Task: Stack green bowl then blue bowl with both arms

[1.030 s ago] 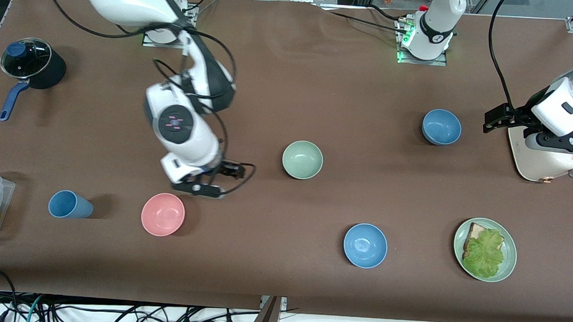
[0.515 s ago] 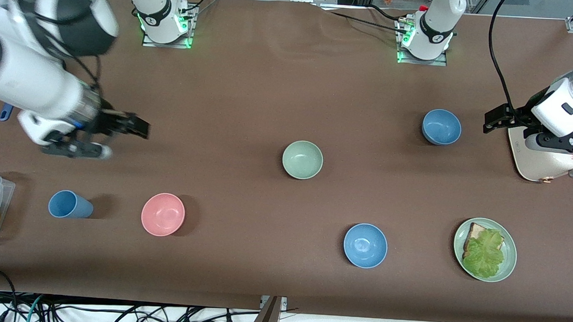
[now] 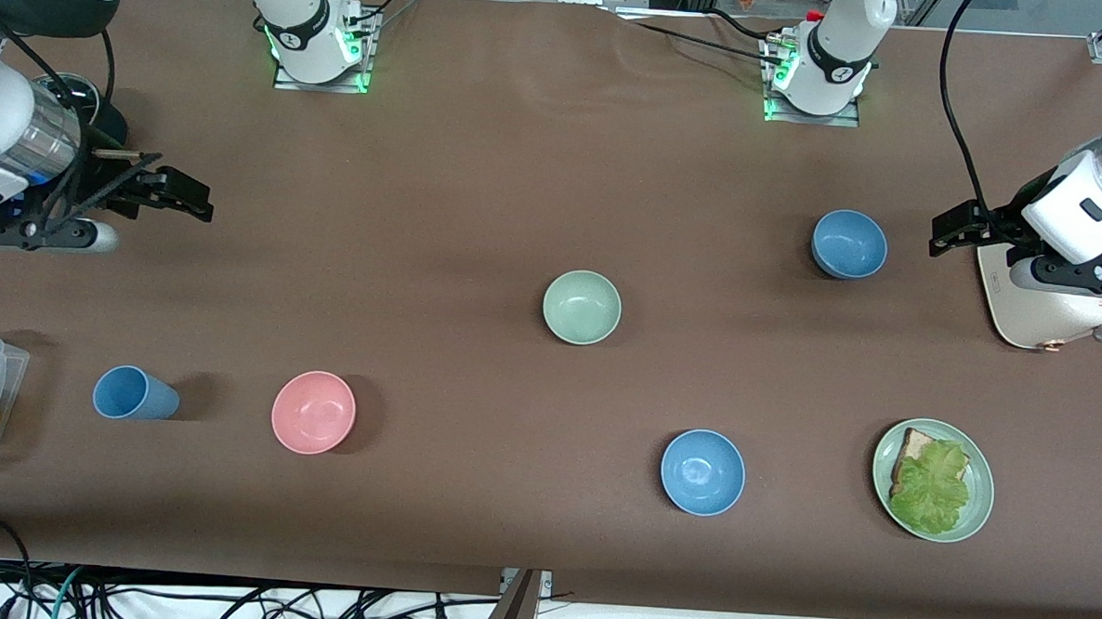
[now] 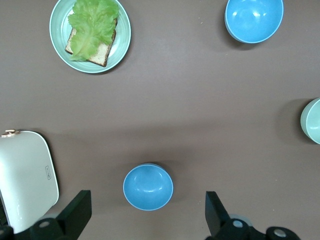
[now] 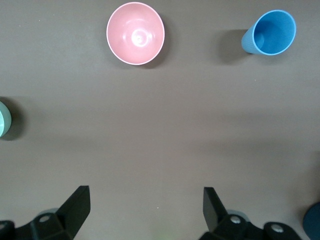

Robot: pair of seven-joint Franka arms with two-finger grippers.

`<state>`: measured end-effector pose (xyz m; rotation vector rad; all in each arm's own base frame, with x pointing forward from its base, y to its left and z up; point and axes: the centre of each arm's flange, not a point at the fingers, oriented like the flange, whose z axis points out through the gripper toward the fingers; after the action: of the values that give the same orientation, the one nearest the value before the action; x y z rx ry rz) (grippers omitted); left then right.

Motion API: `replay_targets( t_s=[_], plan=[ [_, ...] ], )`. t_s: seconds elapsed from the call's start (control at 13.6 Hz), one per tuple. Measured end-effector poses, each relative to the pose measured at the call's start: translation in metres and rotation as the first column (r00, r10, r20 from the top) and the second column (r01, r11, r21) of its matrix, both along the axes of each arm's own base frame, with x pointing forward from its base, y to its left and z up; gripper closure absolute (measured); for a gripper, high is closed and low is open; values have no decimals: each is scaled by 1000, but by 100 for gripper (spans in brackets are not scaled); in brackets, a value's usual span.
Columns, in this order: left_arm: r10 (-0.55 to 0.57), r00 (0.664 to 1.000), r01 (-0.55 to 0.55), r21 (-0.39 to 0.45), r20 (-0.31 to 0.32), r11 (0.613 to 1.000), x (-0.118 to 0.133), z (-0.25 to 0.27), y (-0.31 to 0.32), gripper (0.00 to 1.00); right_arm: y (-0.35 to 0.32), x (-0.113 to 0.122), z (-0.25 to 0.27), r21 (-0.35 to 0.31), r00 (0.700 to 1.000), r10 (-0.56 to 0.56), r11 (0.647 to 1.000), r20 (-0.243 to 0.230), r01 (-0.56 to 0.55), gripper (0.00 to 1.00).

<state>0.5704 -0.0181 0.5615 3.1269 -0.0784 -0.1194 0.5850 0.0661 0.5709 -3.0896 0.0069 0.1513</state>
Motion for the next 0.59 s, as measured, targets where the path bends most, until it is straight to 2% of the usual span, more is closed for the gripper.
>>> replay_targets(
  t_s=[0.37, 0.59],
  plan=[
    [1, 1000, -1, 0, 0, 1000, 0, 0, 1, 0, -4, -1, 2, -28, 1000, 8, 1000, -1, -8, 0],
    [2, 1000, -2, 0, 2, 1000, 0, 0, 1, 0, -5, 0, 13, -45, 1000, 11, 999, 25, -10, 0]
  ],
)
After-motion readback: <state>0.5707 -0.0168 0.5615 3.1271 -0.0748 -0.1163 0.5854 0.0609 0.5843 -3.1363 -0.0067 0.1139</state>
